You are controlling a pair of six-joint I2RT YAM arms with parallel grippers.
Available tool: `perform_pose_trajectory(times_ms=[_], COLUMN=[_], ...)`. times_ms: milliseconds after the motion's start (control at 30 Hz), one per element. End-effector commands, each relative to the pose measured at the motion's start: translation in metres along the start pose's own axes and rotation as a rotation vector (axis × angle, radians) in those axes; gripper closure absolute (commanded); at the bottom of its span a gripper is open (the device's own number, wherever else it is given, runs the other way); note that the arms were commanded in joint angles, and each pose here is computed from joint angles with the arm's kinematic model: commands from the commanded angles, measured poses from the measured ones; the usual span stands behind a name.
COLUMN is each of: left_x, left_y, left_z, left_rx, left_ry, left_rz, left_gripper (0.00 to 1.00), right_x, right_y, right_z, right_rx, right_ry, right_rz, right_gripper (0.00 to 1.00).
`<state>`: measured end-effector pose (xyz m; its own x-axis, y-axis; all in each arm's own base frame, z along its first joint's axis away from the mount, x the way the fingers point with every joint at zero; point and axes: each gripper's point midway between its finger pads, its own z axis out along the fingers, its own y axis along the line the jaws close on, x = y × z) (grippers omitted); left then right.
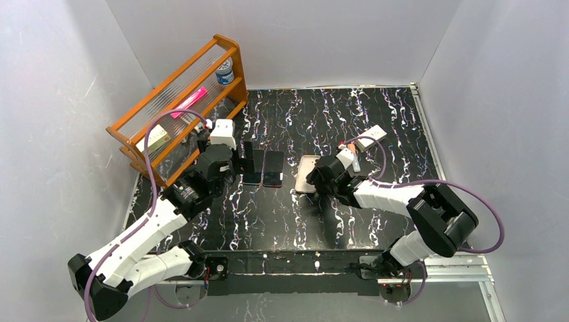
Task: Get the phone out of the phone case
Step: Place the phone case at the center of the board, then reset both arms
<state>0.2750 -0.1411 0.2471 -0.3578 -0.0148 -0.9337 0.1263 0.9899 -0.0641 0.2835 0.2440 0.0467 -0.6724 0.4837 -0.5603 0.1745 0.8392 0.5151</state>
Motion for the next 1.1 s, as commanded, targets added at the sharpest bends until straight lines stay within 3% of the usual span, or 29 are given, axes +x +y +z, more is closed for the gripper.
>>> perform_pose_trajectory(times_ms=[0,200,333,600,900,1067], left_x=[-0.002,-0.006,-0.008,-0.031,-0.068,-0.067], left_y=[0.01,0.015,0.026,0.074,0.123,0.133], left_z=[-0.004,-0.009,-0.016,-0.061,-0.131,-0.14], left_rx=[-0.035,-0.045,-0.081,-0.203,-0.231,-0.229], left_ry=[-0.017,-0.033,-0.046,-0.162,-0.445,-0.532], left_rz=[-0.001,-0.01,0.001,-0.028,-0.185,-0.227], left_gripper=[0.02,0.02,0.02,0.02,0.02,0.02], right_x=[-0.015,-0.026,-0.044,-0.111,-0.173,-0.185], right_y=[0.013,0.01,0.011,-0.015,-0.035,-0.05], right_z=[-0.015,-0.032,-0.049,-0.122,-0.238,-0.267], right_rx=[0.013,0.027,0.002,0.077,-0.062,-0.077], right_ry=[-0.045,-0.074,-0.131,-0.372,-0.67,-0.759], right_rz=[-0.044,-0.108,-0.196,-0.295,-0.251,-0.242], right_gripper=[0.43,0.33,0.21,0.02,0.01,0.01])
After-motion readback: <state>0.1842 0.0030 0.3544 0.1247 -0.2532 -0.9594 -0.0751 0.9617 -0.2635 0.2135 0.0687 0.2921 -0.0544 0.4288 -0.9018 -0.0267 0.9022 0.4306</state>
